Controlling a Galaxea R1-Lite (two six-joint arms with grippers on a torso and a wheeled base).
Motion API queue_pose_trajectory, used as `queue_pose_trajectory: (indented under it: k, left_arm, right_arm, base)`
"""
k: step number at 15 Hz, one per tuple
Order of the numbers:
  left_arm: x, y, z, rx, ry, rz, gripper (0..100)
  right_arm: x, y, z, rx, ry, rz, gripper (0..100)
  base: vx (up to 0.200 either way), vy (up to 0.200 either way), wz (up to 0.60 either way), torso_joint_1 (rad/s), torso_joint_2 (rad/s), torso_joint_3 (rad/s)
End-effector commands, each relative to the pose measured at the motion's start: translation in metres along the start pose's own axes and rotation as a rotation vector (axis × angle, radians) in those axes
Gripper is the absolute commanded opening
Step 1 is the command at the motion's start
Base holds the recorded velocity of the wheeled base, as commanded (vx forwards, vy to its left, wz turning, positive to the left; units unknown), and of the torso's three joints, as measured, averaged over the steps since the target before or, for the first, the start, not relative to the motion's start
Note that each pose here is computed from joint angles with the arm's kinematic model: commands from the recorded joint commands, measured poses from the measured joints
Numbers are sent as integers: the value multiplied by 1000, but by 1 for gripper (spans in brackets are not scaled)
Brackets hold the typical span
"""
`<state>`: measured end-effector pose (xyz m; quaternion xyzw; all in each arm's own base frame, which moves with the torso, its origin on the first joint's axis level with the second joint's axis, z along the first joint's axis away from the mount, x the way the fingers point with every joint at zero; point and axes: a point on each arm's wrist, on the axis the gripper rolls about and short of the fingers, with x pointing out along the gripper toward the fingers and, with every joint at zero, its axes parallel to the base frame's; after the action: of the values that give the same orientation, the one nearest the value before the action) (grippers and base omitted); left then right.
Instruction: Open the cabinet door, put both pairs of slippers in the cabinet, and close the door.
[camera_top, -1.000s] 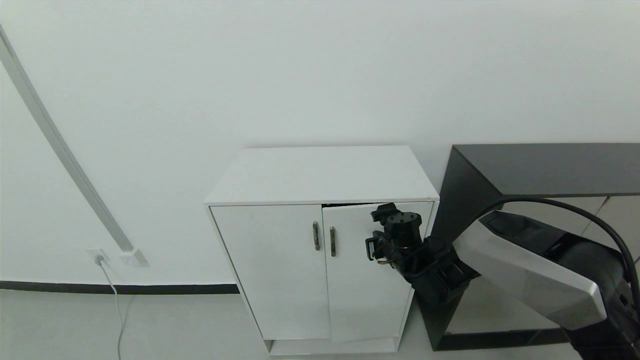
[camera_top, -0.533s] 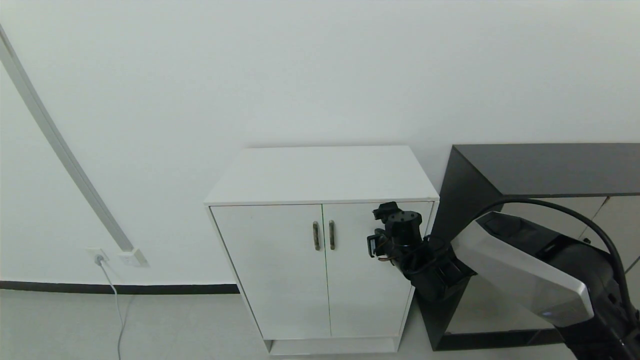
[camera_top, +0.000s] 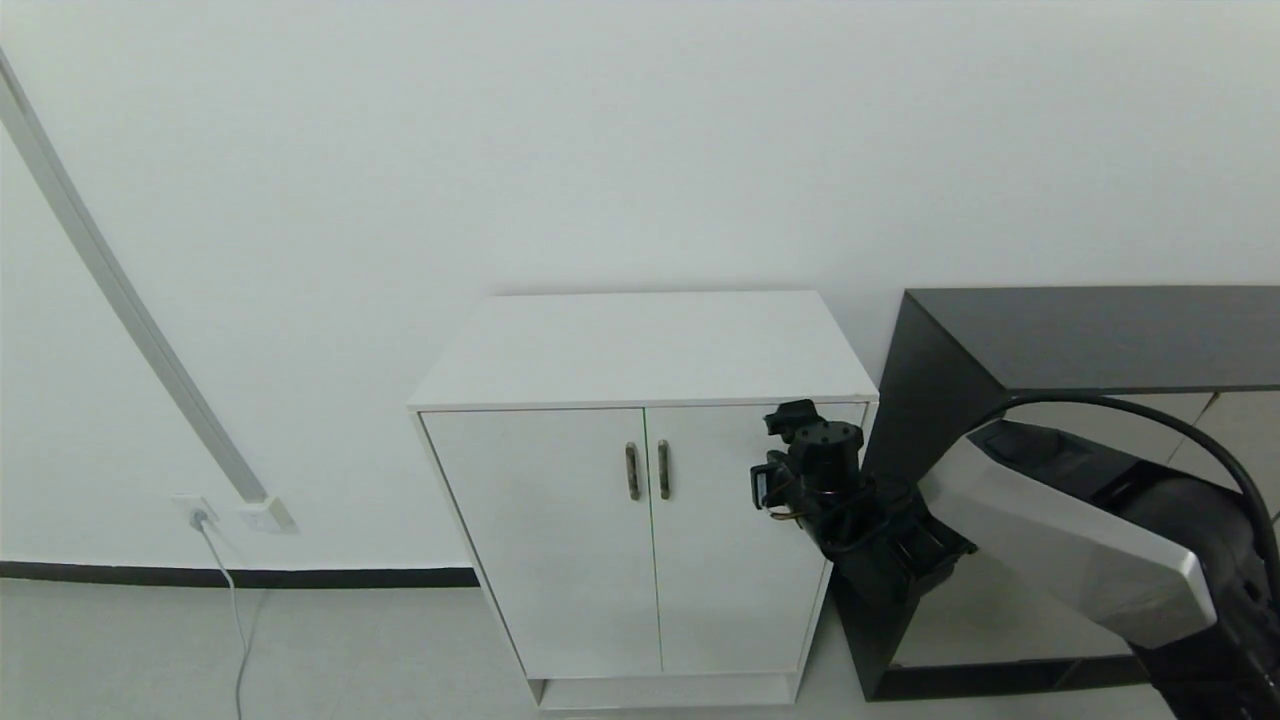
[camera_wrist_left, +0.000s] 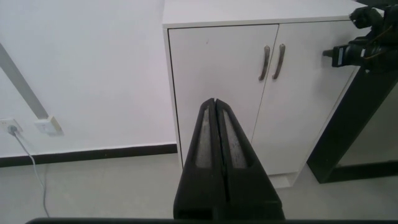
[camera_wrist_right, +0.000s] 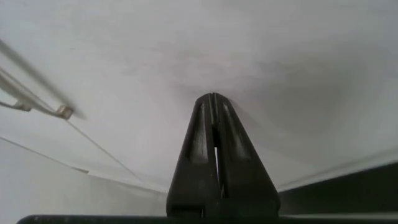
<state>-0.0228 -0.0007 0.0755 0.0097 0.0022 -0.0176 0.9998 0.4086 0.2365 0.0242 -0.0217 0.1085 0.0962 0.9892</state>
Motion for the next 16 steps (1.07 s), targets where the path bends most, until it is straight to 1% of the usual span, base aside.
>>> queue_pose_trajectory:
  k: [1,3,5,7,8,11,12,13,14,16]
  left_arm:
    - [0,0,0,0,0,0,0]
    - [0,0,0,0,0,0,0]
    - [0,0,0,0,0,1,0]
    - [0,0,0,0,0,0,0]
    - [0,0,0,0,0,1,0]
    - [0,0,0,0,0,0,0]
    - [0,0,0,0,0,0,0]
    - [0,0,0,0,0,0,0]
    - [0,0,0,0,0,0,0]
    - [0,0,0,0,0,1,0]
  right_arm:
    - [-22,-14,19,9,-17,-21,0]
    - [-42,-38,35,23,-34,-62,0]
    - [-65,-62,43,32,-35,-118,0]
    - [-93,-86,49,35,-44,-217,0]
    - [-108,-101,50,35,-50,-256,0]
    - [-154,-145,48,41,-53,-371,0]
    - [-160,-149,48,43,-53,-384,0]
    - [-188,-166,44,53,-42,-438,0]
    - [-209,-174,39,59,-30,-467,0]
    - [-246,-188,34,74,-40,-527,0]
  base:
    - [0,0,0,0,0,0]
    - [0,0,0,0,0,0]
    - [0,0,0,0,0,0]
    - [0,0,0,0,0,0]
    - [0,0,0,0,0,0]
    - [0,0,0,0,0,0]
    - [0,0,0,0,0,0]
    - [0,0,0,0,0,0]
    - [0,0,0,0,0,0]
    - [0,0,0,0,0,0]
